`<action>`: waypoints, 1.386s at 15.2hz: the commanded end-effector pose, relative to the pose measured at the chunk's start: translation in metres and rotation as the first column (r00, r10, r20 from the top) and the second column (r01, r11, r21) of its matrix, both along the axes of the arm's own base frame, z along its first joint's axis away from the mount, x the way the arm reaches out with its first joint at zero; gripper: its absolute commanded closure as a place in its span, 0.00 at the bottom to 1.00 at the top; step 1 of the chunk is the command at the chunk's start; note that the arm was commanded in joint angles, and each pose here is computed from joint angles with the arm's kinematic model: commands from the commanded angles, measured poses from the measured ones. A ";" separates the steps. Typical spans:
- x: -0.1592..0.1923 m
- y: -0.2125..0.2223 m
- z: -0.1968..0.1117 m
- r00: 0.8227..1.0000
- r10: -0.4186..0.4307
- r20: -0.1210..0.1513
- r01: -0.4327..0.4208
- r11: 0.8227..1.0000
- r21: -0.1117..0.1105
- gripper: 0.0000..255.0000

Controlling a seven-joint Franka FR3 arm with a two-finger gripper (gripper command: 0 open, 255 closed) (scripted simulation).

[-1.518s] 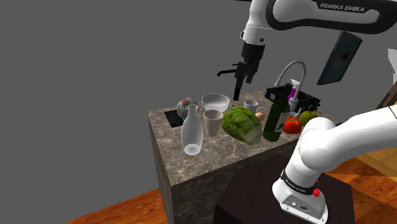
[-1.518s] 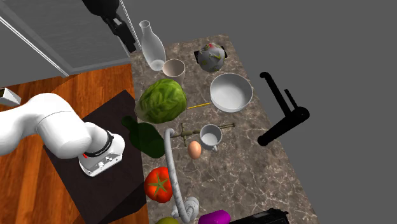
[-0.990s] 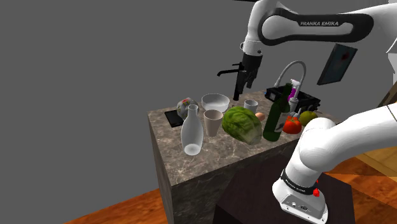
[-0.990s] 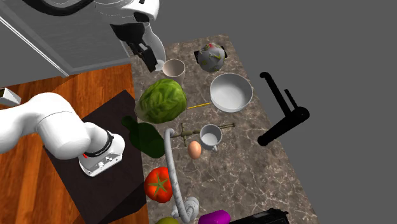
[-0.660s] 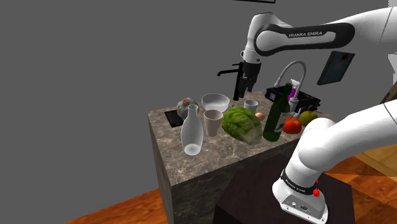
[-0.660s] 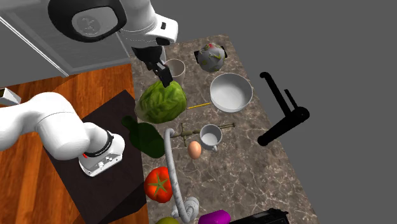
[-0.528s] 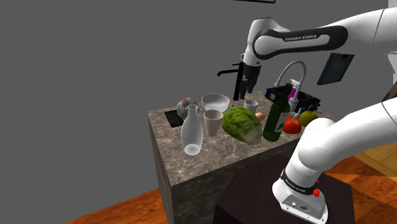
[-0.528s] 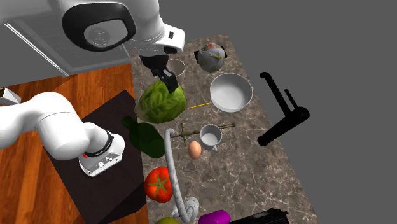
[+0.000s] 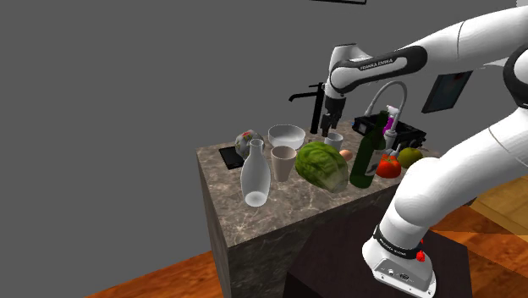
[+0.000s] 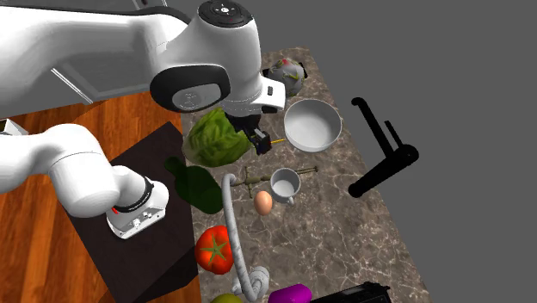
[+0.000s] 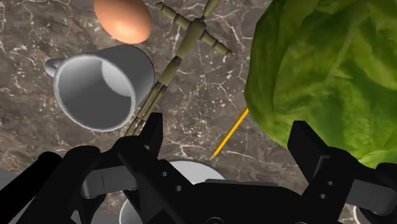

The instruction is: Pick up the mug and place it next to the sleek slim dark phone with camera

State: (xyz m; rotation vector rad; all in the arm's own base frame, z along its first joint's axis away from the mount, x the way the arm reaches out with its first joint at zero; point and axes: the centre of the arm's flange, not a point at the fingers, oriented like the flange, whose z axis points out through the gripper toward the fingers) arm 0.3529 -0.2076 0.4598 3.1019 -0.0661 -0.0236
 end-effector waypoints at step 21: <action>0.015 -0.092 -0.104 1.000 0.010 -0.027 -0.011 0.999 -0.033 0.00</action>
